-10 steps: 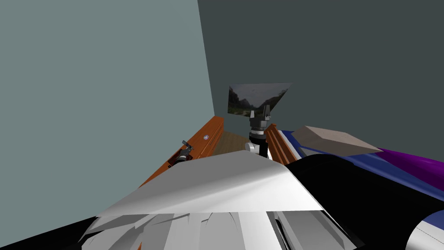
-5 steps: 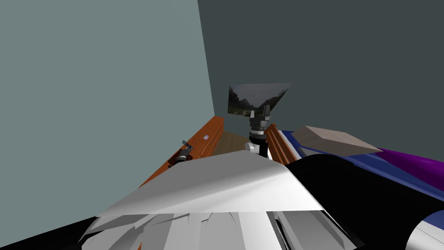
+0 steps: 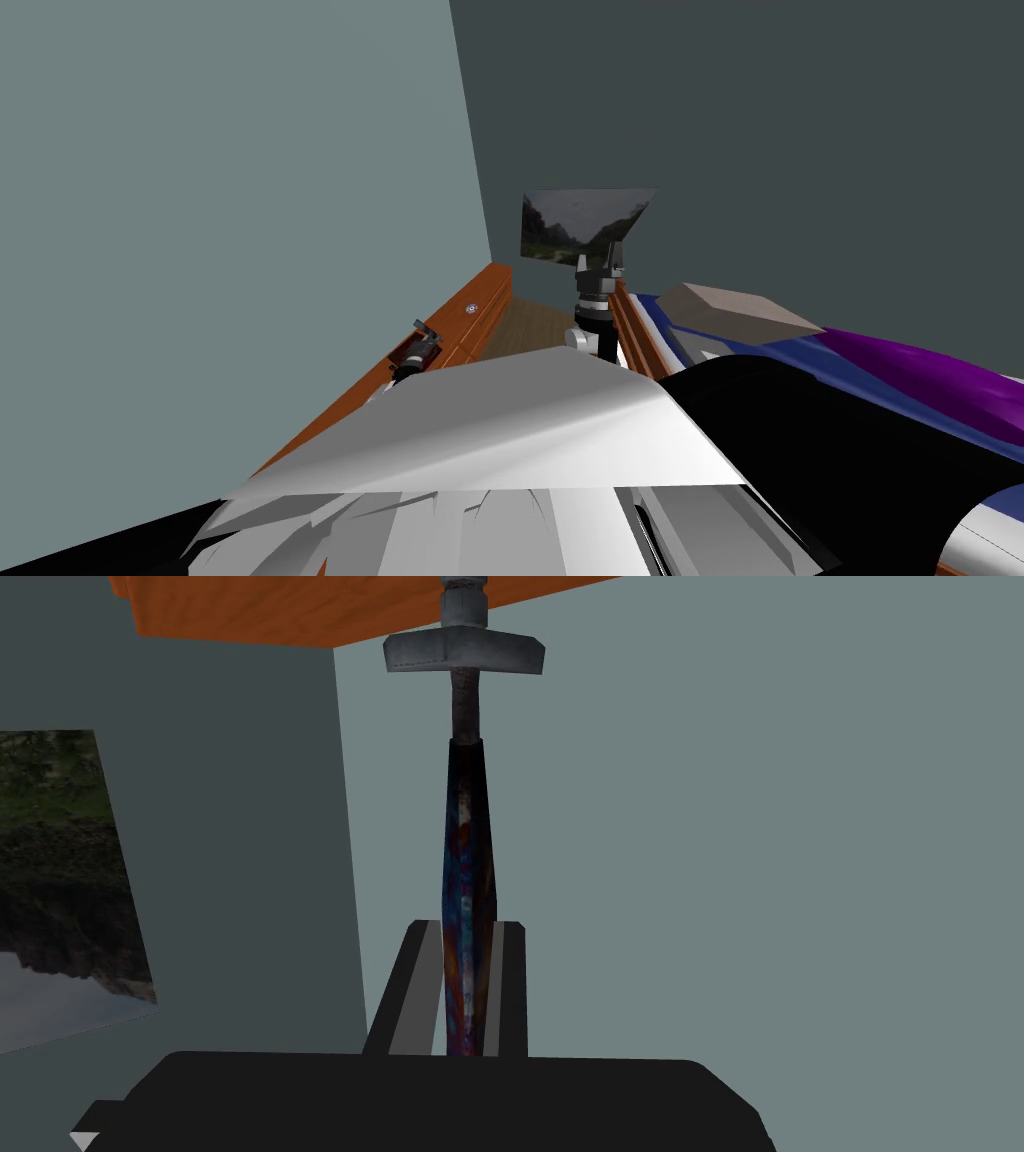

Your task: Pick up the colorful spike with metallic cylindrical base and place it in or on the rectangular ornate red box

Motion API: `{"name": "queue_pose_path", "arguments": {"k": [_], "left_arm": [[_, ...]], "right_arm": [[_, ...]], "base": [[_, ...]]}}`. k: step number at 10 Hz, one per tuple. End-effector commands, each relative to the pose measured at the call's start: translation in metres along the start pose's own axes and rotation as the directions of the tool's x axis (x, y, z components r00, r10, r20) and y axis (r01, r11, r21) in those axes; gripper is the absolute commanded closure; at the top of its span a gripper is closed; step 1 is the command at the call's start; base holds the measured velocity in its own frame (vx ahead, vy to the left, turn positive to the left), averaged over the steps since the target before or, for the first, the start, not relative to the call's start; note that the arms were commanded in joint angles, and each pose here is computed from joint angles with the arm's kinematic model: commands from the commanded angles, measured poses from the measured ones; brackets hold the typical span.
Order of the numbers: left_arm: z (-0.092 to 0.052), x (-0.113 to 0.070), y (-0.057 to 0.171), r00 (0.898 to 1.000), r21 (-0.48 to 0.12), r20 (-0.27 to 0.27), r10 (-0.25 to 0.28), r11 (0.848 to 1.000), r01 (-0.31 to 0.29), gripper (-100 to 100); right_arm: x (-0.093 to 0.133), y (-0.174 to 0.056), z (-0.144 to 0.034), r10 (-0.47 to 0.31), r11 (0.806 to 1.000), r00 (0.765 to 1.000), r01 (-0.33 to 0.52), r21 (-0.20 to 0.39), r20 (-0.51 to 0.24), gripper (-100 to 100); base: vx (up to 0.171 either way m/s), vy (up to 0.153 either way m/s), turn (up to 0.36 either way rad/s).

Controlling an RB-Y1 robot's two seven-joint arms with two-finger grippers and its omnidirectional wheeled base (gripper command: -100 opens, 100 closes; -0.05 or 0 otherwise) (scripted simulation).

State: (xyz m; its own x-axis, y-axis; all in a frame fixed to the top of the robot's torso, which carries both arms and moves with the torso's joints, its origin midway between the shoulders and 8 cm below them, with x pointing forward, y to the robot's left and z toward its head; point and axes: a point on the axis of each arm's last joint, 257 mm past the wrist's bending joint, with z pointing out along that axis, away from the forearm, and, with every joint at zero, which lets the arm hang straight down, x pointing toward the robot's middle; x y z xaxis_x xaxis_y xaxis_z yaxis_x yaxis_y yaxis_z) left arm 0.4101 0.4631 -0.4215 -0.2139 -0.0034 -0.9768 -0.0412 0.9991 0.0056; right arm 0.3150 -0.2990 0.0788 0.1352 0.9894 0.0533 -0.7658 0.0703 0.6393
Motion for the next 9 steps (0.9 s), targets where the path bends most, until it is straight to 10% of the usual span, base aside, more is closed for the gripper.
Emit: {"name": "queue_pose_path", "arguments": {"k": [1, 6, 9], "left_arm": [[0.001, -0.011, 0.009, 1.0, 0.005, 0.012, -0.001, 1.0, 0.001, 100], [0.005, -0.036, 0.043, 0.999, -0.031, 0.037, -0.036, 0.999, 0.037, 100], [0.01, -0.043, 0.058, 0.998, -0.071, 0.045, -0.044, 0.996, 0.047, 100]], "right_arm": [[0.0, 0.0, 0.0, 0.0, 1.0, 1.0, 0.0, 0.0, 0.0, 0], [0.0, 0.0, 0.0, 0.0, 1.0, 1.0, 0.0, 0.0, 0.0, 0], [0.0, 0.0, 0.0, -0.001, 1.0, 1.0, 0.001, 0.0, 0.0, 0]], "base": [[-0.171, -0.051, -0.003], [-0.145, -0.001, 0.031], [0.02, 0.107, 0.056]]}}
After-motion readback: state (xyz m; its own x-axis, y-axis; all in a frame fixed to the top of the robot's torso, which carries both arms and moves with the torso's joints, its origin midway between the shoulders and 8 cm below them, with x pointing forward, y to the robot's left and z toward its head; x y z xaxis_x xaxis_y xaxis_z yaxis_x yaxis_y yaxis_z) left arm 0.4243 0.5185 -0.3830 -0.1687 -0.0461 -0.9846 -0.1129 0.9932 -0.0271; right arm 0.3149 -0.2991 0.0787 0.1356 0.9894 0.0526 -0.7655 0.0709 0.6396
